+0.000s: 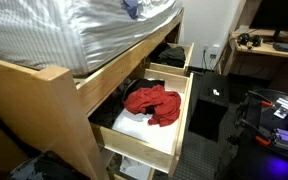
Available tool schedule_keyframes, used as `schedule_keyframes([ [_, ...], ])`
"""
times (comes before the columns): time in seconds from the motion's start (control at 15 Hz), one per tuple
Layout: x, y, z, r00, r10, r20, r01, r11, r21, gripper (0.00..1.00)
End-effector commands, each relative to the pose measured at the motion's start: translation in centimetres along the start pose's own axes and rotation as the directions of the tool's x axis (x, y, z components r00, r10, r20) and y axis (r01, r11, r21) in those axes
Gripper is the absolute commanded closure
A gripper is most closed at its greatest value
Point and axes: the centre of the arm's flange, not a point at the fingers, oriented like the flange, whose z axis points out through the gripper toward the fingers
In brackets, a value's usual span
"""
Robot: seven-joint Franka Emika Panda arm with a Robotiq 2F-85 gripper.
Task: Take the blue shirt out of the top left drawer and put it on the bed
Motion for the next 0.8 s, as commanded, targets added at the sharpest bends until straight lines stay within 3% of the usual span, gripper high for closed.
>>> schedule_keyframes([
  [0.0,-0.1,0.0,0.1,1.0,-0.001,0.001,0.001,1.0,-0.001,0.7],
  [0.27,-0.2,0.0,0.3,1.0,-0.002,0.002,0.002,1.0,-0.004,0.7],
  [0.33,-0.2,0.0,0.3,1.0,-0.002,0.002,0.002,1.0,-0.004,0.45],
  [0.4,-0.3,0.4,0.4,1.0,0.002,0.011,-0.001,0.999,-0.052,0.44],
  [0.73,-0.1,4.0,-0.8,0.998,0.04,-0.044,-0.051,0.955,-0.291,0.09],
])
